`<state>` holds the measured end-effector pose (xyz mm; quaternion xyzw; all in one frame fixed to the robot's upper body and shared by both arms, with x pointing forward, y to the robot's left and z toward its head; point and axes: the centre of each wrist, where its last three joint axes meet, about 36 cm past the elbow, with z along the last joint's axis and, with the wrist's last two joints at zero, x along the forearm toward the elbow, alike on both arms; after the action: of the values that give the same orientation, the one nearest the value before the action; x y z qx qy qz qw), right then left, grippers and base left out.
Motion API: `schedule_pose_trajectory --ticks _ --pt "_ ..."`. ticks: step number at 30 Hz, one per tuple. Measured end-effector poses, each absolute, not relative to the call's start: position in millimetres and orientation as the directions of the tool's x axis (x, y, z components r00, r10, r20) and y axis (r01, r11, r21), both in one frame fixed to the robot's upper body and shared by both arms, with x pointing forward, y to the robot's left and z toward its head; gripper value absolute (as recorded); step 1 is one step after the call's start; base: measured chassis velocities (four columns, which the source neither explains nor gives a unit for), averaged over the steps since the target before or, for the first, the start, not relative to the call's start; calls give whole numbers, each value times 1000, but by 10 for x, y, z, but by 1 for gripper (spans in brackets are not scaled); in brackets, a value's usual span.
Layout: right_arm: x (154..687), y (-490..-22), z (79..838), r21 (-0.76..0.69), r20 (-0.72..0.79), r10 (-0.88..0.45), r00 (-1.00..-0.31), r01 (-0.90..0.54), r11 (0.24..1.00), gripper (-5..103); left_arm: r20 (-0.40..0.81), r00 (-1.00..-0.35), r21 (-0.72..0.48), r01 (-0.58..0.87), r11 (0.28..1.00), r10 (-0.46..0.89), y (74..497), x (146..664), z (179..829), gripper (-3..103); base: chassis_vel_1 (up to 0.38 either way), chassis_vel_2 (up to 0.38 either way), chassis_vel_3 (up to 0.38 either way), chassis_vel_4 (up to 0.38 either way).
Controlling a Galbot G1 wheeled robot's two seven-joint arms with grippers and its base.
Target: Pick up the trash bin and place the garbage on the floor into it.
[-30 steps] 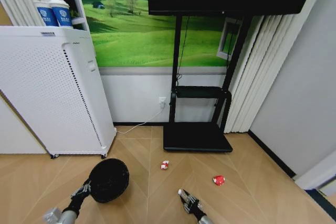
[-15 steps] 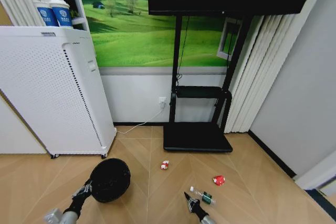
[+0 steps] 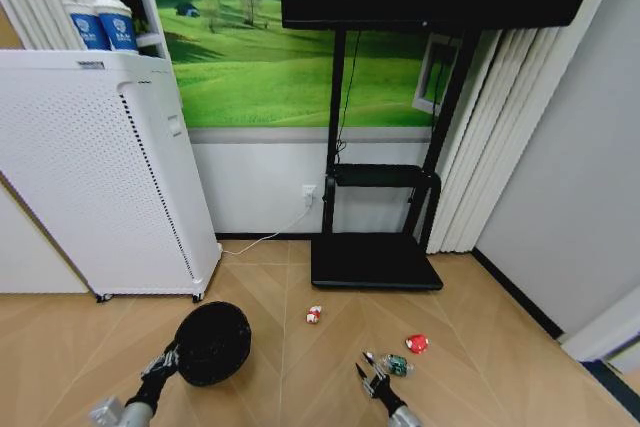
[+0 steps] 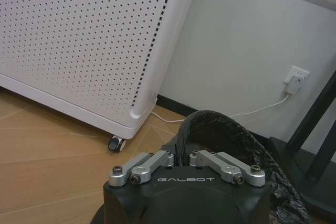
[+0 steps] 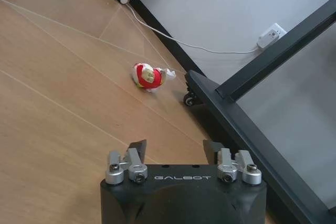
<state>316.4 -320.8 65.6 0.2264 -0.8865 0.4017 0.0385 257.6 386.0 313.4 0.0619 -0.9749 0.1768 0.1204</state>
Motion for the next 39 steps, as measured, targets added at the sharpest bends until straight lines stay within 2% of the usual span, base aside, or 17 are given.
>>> schedule_pose_trajectory --ticks 1,4,6,7,9,11,39 --pt "3201 -3200 658 -699 248 -369 -896 -429 572 70 254 -964 -332 -162 929 -77 3856 2580 3143 7 0 0 0 0" --pt "3213 -3207 658 -701 250 -369 -895 -430 569 75 253 -964 -332 -162 929 -78 3857 2580 3146 7 0 0 0 0" --pt "3212 -3248 660 -706 255 -369 -894 -433 561 85 253 -964 -334 -164 928 -79 3859 2575 3148 7 0 0 0 0" --pt "3212 -3248 660 -706 255 -369 -894 -433 561 85 253 -964 -334 -164 928 -79 3859 2575 3148 7 0 0 0 0" --pt "3195 -3270 652 -707 260 -364 -894 -433 559 96 253 -964 -334 -166 928 -81 3870 2576 3146 7 0 0 0 0" --pt "3188 -3297 646 -710 265 -355 -896 -430 557 100 253 -964 -335 -168 927 -83 3882 2584 3144 7 0 0 0 0" --pt "3004 -3203 534 -734 266 -197 -944 -330 594 100 243 -967 -339 -158 928 -76 3913 2598 3159 7 0 0 0 0"
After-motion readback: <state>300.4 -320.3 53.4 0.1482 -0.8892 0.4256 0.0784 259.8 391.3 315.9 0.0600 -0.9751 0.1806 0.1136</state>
